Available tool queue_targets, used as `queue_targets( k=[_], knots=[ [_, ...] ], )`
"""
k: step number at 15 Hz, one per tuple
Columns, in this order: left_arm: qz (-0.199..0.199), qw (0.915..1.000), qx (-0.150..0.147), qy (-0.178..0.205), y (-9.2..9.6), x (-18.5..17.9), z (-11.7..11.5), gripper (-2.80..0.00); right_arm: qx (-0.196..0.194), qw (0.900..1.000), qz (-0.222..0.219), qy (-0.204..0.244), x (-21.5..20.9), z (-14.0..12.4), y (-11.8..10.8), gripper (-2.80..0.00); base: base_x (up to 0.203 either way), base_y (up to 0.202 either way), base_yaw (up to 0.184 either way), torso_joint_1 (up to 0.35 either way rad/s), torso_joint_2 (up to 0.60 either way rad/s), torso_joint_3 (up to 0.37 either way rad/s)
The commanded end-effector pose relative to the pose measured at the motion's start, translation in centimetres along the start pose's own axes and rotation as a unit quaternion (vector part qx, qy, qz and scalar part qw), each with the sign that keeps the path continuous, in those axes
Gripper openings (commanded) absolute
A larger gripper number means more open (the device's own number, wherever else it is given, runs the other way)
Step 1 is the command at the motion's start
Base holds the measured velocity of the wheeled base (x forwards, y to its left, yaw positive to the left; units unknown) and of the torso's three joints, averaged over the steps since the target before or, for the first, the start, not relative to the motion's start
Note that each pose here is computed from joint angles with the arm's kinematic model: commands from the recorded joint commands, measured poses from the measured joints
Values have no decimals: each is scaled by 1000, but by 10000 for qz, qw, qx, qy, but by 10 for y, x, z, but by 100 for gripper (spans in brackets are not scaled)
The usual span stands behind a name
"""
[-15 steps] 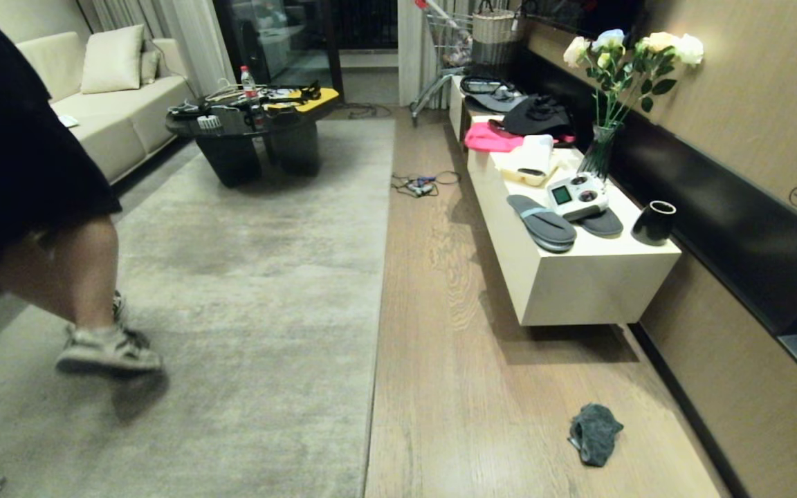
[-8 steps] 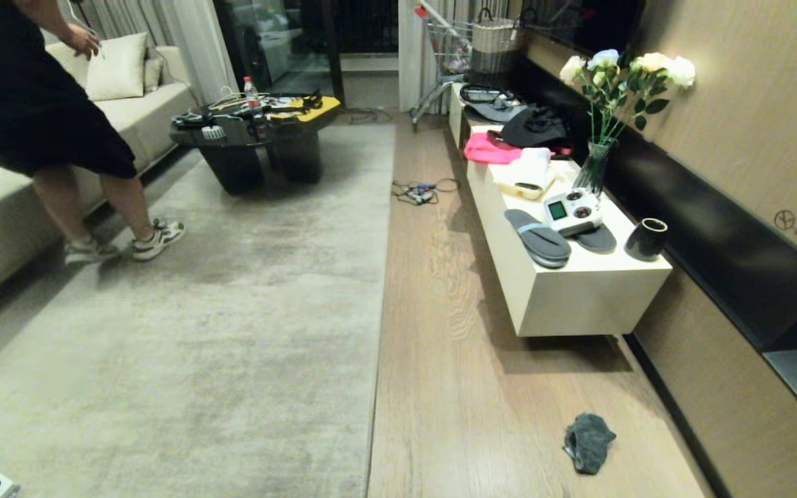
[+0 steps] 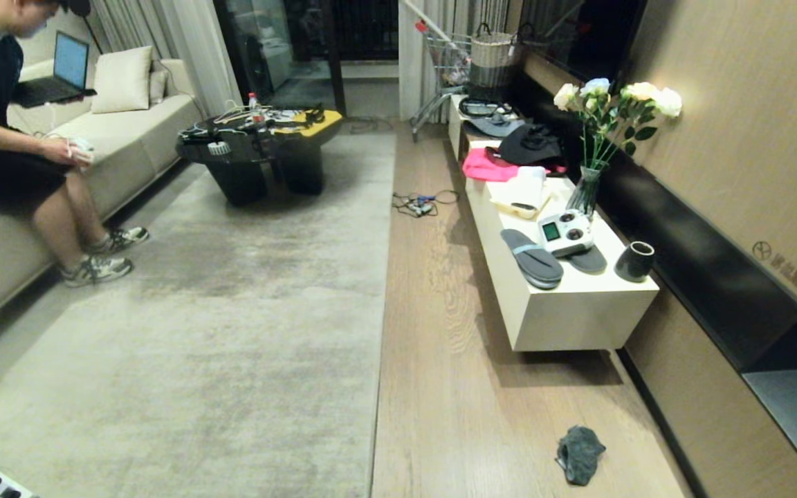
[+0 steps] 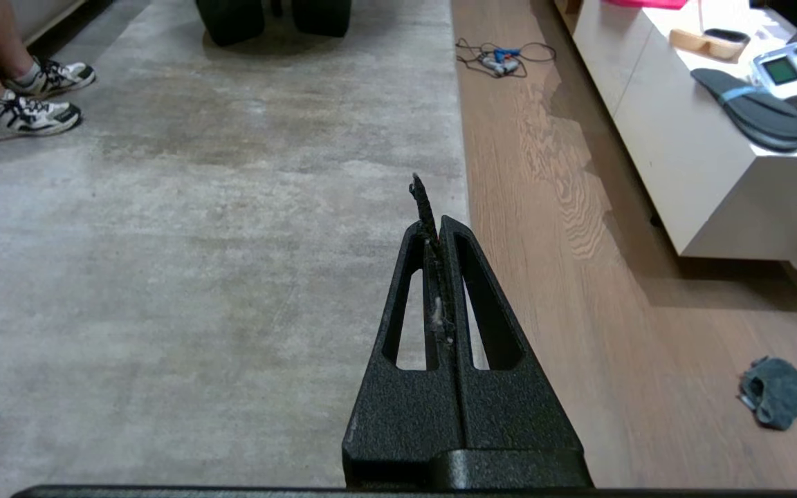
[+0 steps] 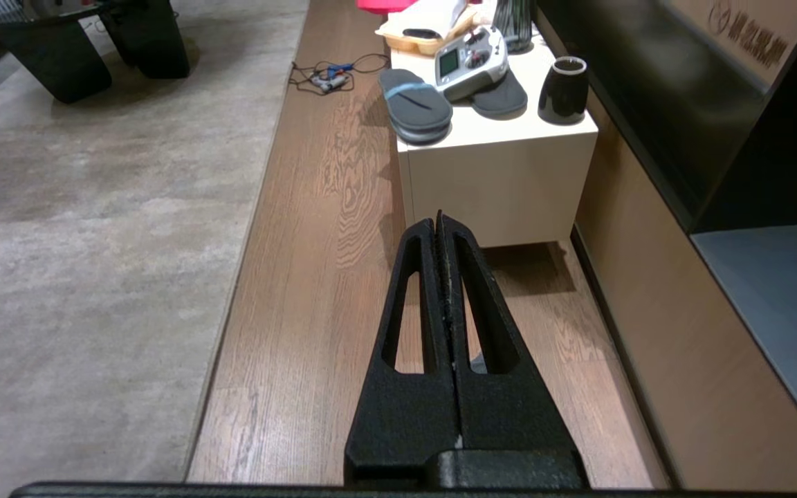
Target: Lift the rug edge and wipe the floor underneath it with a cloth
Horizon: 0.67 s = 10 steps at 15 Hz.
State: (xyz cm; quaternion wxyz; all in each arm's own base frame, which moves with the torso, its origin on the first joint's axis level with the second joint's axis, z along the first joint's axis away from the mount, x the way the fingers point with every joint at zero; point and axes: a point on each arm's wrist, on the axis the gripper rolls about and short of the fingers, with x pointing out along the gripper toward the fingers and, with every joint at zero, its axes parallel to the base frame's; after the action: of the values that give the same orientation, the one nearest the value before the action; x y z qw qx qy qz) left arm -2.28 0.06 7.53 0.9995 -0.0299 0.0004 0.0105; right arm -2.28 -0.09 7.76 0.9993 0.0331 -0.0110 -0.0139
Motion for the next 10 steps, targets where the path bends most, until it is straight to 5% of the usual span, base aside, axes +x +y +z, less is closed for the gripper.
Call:
queue_targets(
  k=[1, 10],
  knots=[
    [10, 10000, -8, 0, 0, 0, 0, -280, 1, 10000, -3, -2, 0, 0, 0, -280, 0, 0, 0, 117, -496, -352],
    [2, 10000, -8, 0, 0, 0, 0, -280, 9, 10000, 2, 5, 0, 0, 0, -280, 0, 0, 0, 169, -530, -364]
  ],
)
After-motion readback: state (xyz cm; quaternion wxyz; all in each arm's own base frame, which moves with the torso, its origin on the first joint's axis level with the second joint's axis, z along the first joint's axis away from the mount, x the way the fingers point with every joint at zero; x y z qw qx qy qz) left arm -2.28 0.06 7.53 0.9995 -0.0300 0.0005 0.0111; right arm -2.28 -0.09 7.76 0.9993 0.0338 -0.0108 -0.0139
